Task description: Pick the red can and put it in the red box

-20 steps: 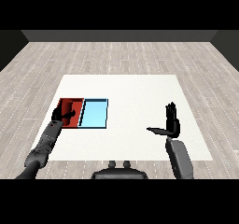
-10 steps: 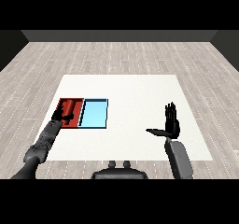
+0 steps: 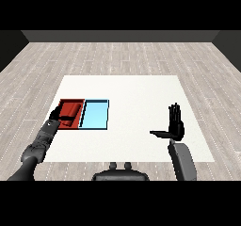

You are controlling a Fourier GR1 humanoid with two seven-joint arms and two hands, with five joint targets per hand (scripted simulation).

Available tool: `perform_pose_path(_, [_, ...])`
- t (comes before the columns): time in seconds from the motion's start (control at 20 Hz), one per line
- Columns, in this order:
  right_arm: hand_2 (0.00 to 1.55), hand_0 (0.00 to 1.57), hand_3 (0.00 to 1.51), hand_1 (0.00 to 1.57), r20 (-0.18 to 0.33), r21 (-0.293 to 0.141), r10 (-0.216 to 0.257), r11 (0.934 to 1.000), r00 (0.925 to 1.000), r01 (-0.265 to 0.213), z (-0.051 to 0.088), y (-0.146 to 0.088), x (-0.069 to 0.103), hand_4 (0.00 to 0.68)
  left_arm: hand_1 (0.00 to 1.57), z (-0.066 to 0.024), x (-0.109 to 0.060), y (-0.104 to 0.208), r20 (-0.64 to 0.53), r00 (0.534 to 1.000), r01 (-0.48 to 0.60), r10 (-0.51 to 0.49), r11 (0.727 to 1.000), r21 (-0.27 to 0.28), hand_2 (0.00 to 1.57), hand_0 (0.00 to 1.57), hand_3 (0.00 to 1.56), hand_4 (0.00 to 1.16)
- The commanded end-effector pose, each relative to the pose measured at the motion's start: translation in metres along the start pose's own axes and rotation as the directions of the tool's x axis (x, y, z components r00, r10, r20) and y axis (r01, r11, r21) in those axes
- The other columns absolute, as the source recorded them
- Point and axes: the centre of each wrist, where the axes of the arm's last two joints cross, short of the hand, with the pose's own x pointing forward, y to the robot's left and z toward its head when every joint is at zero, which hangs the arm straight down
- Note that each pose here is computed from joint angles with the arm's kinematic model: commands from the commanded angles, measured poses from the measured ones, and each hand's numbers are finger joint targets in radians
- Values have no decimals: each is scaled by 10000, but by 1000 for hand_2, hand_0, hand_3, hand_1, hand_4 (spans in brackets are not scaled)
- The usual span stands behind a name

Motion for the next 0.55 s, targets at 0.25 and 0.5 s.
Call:
perform_pose_path(0.25, [0,0,0,0,87,165,-321,9994,9994,320,10,-10,13,0,0,90,416,-172,4986,7078,-5883,5004,8083,240,0,0,0,0])
perform_pose_path(0.5, [0,0,0,0,40,371,-280,9989,9996,278,7,43,17,0,0,177,571,-119,6997,4252,-6554,5741,7285,-1994,0,0,0,0])
